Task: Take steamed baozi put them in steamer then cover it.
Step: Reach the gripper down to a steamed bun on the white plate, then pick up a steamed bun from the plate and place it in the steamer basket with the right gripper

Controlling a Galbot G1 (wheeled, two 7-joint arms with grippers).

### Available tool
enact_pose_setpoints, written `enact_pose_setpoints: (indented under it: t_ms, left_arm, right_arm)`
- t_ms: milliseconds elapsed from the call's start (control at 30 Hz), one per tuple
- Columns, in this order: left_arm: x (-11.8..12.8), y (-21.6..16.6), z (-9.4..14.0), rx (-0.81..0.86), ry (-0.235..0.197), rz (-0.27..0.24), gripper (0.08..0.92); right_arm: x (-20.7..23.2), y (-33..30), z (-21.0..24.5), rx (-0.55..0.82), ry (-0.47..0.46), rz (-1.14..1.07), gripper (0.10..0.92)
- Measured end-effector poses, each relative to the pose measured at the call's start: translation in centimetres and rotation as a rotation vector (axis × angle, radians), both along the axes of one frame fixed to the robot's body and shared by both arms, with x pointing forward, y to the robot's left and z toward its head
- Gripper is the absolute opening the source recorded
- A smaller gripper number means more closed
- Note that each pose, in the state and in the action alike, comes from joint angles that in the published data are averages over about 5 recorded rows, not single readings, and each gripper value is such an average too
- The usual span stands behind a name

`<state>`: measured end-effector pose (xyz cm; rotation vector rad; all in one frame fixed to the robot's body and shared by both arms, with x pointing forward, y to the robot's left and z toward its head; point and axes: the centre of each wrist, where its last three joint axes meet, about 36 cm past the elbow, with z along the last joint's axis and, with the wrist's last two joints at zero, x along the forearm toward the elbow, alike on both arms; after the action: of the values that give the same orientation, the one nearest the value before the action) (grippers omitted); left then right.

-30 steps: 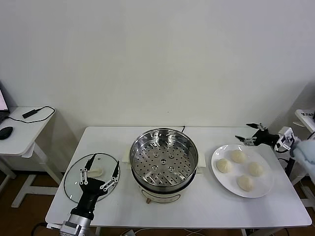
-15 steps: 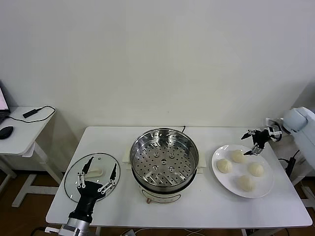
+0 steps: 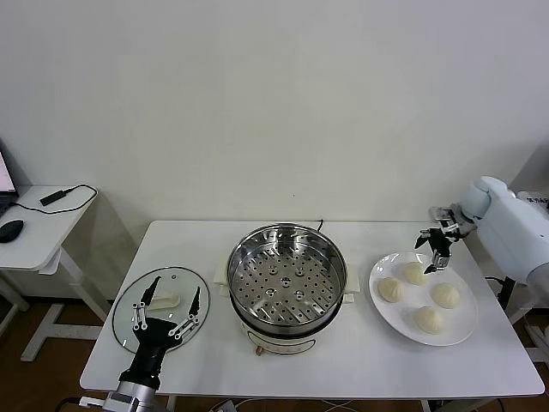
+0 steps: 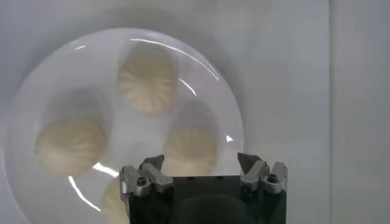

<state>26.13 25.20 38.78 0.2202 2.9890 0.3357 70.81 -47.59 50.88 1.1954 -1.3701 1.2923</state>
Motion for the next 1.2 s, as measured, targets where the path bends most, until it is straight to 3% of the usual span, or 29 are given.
enact_pose_setpoints:
  t_ms: [600,767,967,1200]
  left_arm:
    - [0.0,0.2,-0.7,-0.003,0.018,0.026,0.823]
    - [0.0,0.2,-0.9,-0.003,0.021,0.028,0.823]
    - [0.1,0.2,-1.0,-0.007,0.019,0.032,0.823]
    - [0.4,0.0,-0.5,-0.014,0.008,0.031,0.823]
  right_arm:
    - [-0.7,0.4,-3.9,-0.017,0.001,-0.010,0.818]
    - [-1.1,0.2,-4.4,-0.016,-0.007,-0.011,0.750]
    - [-1.5,0.0,-4.5,-0.016,-0.014,-0.007,0.614]
    - [-1.9,0.1,-1.1,-0.006,-0.053,0.042,0.606]
